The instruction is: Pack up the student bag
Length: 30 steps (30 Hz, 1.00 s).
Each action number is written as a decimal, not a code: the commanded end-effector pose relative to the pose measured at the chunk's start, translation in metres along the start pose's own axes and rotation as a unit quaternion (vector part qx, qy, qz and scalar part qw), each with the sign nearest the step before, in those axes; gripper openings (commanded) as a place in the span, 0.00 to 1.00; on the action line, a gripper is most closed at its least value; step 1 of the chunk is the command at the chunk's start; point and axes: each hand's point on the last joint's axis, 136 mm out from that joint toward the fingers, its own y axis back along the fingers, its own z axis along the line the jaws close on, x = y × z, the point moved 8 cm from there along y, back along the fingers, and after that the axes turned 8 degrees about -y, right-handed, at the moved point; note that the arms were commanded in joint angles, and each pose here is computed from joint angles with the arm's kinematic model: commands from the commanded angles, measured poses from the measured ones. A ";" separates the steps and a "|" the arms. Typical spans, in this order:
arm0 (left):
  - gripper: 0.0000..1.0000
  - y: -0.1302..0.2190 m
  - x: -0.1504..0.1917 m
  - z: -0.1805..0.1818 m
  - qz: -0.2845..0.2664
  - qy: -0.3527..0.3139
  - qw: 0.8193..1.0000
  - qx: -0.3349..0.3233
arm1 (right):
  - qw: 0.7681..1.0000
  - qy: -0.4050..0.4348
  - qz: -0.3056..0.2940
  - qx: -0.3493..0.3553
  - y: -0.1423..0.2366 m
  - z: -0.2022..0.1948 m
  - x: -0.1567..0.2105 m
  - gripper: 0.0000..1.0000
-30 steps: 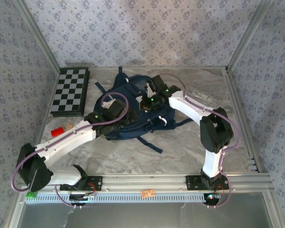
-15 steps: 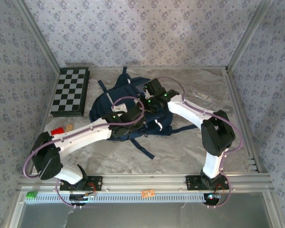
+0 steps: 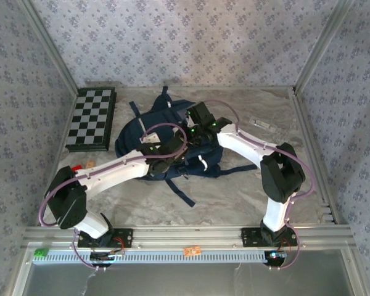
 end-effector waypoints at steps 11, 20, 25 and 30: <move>0.64 0.004 -0.015 0.037 -0.015 0.004 1.000 -0.025 | 0.999 0.011 -0.012 -0.040 0.010 0.020 -0.002 0.00; 0.59 0.002 -0.021 0.013 -0.004 -0.015 0.999 0.030 | 0.999 0.016 -0.005 -0.040 0.004 0.024 0.001 0.00; 0.47 0.004 -0.028 0.001 -0.016 -0.008 0.998 0.057 | 0.999 0.015 -0.001 -0.036 0.000 0.024 0.003 0.00; 0.39 -0.006 -0.030 0.002 -0.002 0.001 0.999 0.049 | 0.999 0.016 0.002 -0.036 -0.003 0.024 0.005 0.00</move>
